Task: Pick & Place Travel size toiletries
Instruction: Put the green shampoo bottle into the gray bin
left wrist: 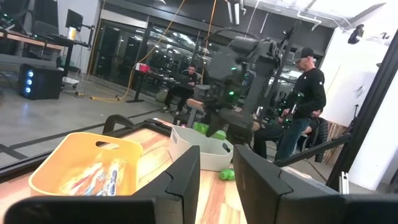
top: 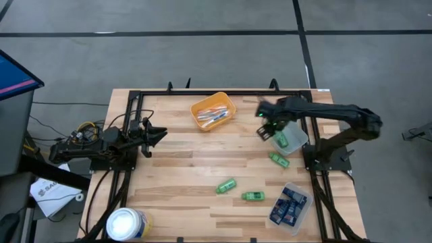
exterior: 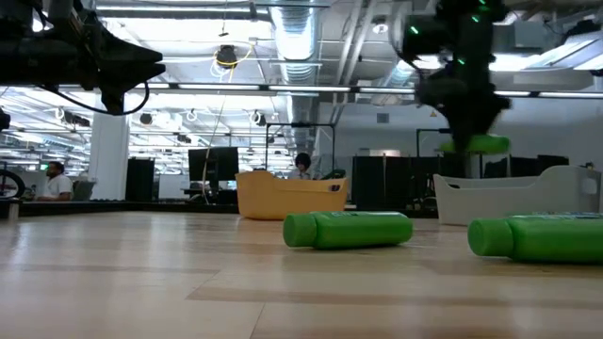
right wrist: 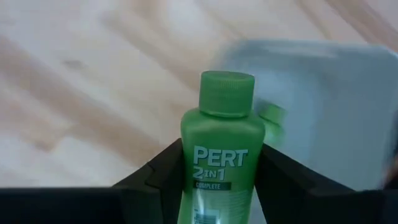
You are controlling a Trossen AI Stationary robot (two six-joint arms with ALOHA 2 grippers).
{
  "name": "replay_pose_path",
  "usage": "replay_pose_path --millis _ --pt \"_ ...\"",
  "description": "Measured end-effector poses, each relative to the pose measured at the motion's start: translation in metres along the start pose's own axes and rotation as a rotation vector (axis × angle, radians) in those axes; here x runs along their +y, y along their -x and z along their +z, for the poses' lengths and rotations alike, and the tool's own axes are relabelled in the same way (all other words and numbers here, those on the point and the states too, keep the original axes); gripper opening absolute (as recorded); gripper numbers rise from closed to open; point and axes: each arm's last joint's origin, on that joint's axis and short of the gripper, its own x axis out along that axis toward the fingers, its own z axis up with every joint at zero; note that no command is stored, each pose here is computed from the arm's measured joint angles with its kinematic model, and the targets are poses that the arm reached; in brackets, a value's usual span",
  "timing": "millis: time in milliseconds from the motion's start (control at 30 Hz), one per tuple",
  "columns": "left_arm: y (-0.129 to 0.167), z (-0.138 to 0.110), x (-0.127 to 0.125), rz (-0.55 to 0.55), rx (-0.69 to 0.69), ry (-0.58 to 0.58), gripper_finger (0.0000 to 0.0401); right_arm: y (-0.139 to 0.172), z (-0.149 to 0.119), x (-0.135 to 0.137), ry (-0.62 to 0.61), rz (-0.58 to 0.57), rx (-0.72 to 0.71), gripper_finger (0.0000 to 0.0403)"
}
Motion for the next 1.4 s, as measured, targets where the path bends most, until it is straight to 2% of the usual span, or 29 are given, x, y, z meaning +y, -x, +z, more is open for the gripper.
replay_pose_path --millis 133,267,367,633,967,1067,1167,1300,1400 --pt "0.0 0.0 0.0 0.0 0.0 0.0 0.0092 -0.017 -0.014 -0.032 -0.12 -0.045 0.042 0.0153" --pt "0.0 0.0 0.0 0.0 0.0 0.0 0.0092 -0.033 -0.021 -0.047 -0.179 -0.063 0.067 0.0158" --pt "0.0 0.0 0.0 0.0 0.0 0.0 0.0092 -0.043 -0.021 -0.05 -0.191 -0.072 0.068 0.0159" --pt "0.0 0.0 0.0 0.004 -0.001 0.0 0.0092 -0.061 -0.015 -0.049 -0.172 -0.21 0.093 0.0168" --pt "0.0 0.0 0.0 0.003 -0.001 0.0 0.0092 -0.078 -0.011 -0.045 -0.127 -0.253 0.164 0.0202" --pt "0.0 0.0 0.0 0.003 -0.001 0.0 0.0092 -0.073 -0.01 -0.044 -0.117 -0.246 0.151 0.0212" --pt "0.0 0.0 0.0 0.003 -0.001 0.0 0.0092 -0.052 -0.008 -0.038 -0.099 -0.199 0.073 0.0219" --pt "0.0 0.0 0.0 0.002 0.0 0.0 0.0092 -0.016 -0.014 -0.027 -0.057 -0.065 -0.041 0.0223" --pt "0.0 0.0 0.0 0.0 0.0 0.0 0.0092 0.003 -0.031 -0.016 -0.01 0.024 -0.084 0.0223"
